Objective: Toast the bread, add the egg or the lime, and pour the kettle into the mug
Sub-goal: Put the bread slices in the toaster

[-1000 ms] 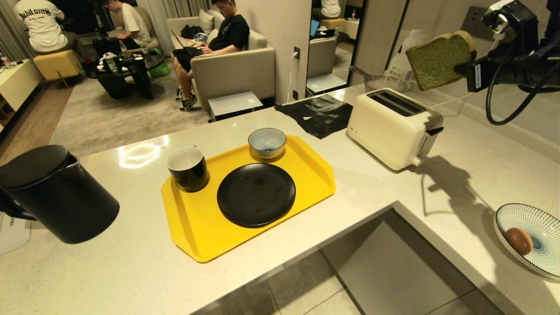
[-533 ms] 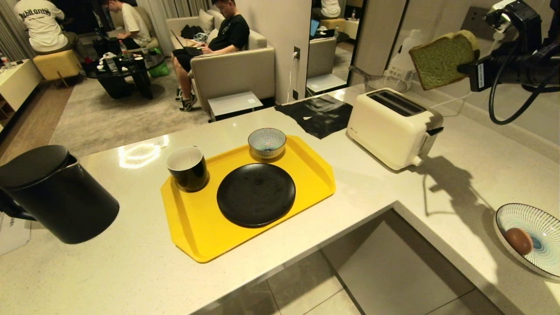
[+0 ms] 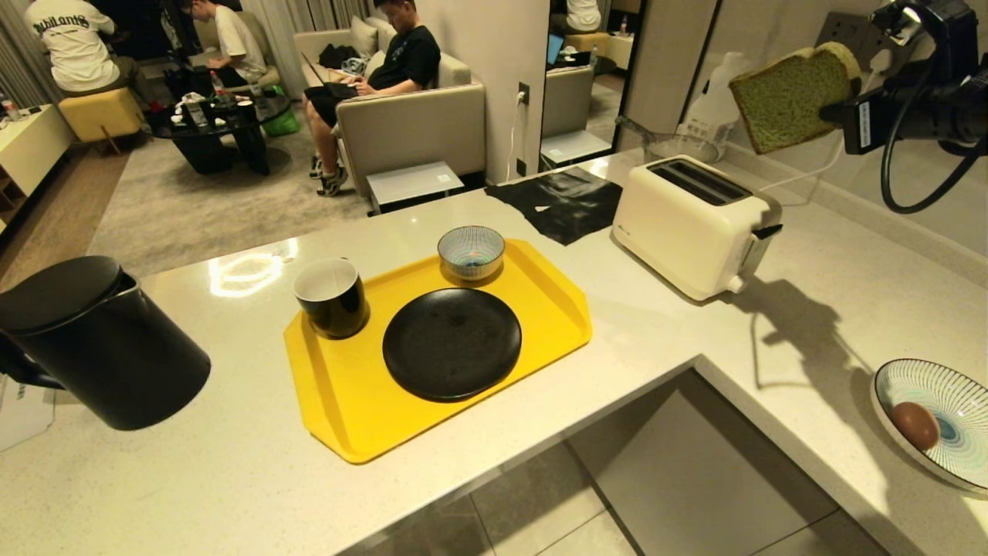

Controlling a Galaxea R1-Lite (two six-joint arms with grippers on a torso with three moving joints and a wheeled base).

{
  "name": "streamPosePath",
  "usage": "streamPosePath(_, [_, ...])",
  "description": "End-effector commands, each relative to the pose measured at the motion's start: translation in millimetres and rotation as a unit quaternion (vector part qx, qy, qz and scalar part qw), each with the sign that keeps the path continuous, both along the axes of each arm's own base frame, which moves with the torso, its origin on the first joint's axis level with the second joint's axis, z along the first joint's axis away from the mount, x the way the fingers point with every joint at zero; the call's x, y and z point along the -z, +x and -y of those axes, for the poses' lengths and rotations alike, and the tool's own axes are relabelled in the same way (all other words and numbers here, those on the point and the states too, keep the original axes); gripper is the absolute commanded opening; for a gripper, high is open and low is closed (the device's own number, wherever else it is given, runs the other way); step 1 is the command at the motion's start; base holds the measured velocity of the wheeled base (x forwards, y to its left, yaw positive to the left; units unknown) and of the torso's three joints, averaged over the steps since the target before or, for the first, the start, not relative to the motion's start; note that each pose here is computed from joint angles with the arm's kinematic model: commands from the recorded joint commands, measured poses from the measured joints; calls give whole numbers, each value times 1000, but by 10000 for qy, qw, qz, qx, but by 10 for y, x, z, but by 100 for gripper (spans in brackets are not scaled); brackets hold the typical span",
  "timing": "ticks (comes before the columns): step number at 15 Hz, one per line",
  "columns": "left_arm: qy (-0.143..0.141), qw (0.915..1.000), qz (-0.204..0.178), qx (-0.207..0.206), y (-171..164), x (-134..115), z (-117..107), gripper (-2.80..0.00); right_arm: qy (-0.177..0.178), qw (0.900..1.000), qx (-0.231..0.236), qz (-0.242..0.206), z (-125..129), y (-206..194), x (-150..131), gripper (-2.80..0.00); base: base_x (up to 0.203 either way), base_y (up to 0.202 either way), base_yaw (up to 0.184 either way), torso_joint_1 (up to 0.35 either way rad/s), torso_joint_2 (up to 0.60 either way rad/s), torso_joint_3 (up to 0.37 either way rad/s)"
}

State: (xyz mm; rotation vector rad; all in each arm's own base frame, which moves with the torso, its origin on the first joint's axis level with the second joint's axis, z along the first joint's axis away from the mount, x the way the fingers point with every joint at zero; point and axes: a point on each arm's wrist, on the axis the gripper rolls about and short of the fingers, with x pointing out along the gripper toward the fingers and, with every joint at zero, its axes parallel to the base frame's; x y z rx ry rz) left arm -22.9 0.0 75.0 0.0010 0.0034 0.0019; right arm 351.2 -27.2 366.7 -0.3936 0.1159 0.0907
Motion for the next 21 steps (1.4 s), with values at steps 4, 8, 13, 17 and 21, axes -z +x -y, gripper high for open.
streamPosePath(4, [3,10000,-6,1,1,0,0,-280,-17,10000,-6,62,-3,-51,-46,-280,0,0,0,0,0,0])
streamPosePath(8, [3,10000,-6,-6,1,0,0,-280,-19,10000,-7,85,-5,-68,-62,-280,0,0,0,0,0,0])
streamPosePath(13, [10,10000,2,-4,0,-1,0,-280,-20,10000,-22,93,-16,-73,-68,-280,0,0,0,0,0,0])
streamPosePath(17, [10,10000,-6,0,1,0,0,-280,-27,9999,-32,-93,-27,-114,-52,-280,0,0,0,0,0,0])
streamPosePath(21, [9,10000,0,2,1,-1,0,-280,-40,9995,-156,-288,-182,-154,-40,-280,0,0,0,1,2,-58])
